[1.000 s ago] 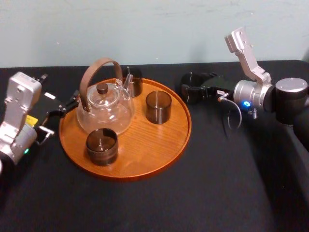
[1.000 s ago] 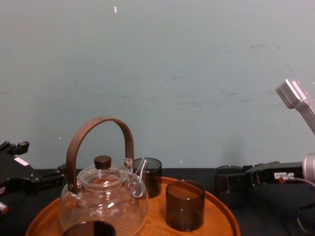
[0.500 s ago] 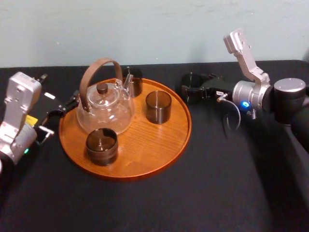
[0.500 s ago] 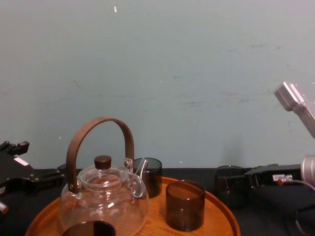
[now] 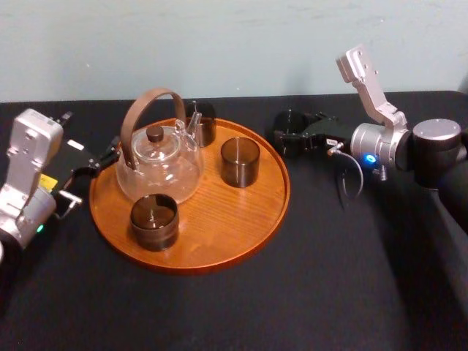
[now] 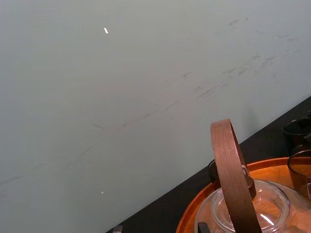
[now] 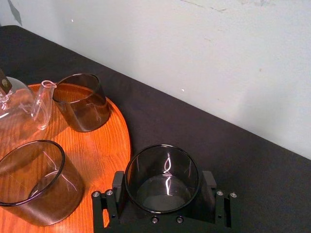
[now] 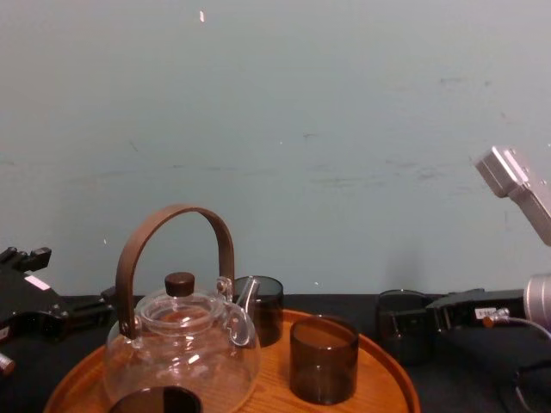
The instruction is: Pick up the glass from the table and place it on the tray.
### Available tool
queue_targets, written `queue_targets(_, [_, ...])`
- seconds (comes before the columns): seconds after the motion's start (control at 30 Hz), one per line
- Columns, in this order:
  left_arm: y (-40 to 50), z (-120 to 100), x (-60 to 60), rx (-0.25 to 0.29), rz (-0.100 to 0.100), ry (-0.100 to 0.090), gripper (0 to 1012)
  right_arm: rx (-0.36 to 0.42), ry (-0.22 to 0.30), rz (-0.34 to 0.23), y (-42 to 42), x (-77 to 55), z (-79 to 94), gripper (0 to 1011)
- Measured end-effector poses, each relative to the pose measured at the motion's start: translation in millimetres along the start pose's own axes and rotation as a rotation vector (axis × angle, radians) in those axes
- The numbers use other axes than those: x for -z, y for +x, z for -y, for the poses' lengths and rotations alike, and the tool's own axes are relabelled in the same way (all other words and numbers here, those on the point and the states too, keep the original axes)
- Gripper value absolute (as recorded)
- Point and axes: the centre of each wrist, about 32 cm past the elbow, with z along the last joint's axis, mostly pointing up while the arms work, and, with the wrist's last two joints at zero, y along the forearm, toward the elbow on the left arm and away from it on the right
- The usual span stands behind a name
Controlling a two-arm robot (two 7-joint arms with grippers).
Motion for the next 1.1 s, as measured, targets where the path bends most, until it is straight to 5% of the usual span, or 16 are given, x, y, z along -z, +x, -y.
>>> queue_targets(0.27, [0.0,0.0,0.0,0.000,0.000,0.000,1001,0.000,-0.001,-0.001,0.2,0.3,0.2,998])
queue_targets(0.47, [0.0,0.0,0.0,0.000,0.000,0.000,1001,0.000,-0.002,-0.002,0.2,0.5,0.2,905])
queue_targets(1.1, [0.0,0.0,0.0,0.000,0.000,0.000,1001,0.000,-0.003,-0.005,0.1,0.8,0.2,904])
